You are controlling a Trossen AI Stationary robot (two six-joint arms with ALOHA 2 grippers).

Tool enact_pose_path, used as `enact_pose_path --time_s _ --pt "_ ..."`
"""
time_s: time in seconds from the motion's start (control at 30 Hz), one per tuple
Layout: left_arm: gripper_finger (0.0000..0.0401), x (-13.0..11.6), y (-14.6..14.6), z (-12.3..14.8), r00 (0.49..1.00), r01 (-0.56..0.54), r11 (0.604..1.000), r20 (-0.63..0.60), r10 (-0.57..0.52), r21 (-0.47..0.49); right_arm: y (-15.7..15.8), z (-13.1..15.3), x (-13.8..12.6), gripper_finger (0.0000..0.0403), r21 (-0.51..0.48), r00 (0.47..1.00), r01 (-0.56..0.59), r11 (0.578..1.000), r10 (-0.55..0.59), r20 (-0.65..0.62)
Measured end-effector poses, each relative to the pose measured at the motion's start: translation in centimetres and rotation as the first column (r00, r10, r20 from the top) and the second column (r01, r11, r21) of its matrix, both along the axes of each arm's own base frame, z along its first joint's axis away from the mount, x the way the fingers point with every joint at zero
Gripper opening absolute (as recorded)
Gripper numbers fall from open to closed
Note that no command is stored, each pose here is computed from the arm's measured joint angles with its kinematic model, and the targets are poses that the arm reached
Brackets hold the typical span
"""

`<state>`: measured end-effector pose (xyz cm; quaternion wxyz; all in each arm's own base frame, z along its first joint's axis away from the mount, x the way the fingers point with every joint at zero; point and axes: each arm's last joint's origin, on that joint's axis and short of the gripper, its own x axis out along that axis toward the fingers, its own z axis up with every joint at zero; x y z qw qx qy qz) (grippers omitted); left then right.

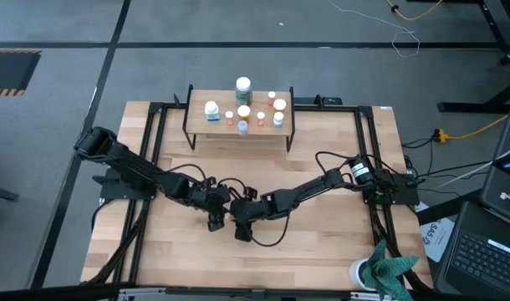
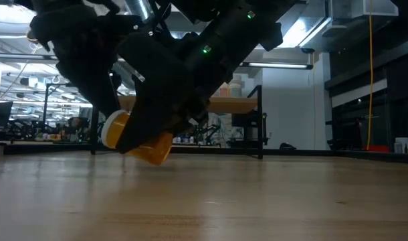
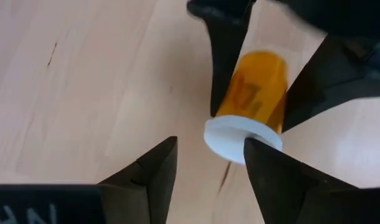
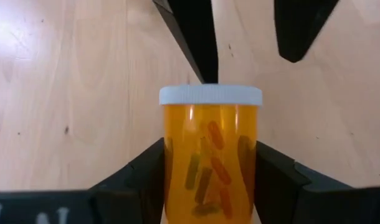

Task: Pick and place medicine bottles onto shelf by color
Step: Put the orange pill bottle on the shelf

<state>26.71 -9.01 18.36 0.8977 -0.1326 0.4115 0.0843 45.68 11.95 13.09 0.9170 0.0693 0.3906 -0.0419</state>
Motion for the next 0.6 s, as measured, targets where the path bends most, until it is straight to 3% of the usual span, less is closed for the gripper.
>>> enact_pose_path --time_s 0.6 --pt "0.0182 1.5 -0.3 1.9 0.997 0.041 0.999 0.07 -0.04 -0.004 0.1 0.2 0.3 0.0188 0.022 0.999 -0.02 1.0 0.019 0.033"
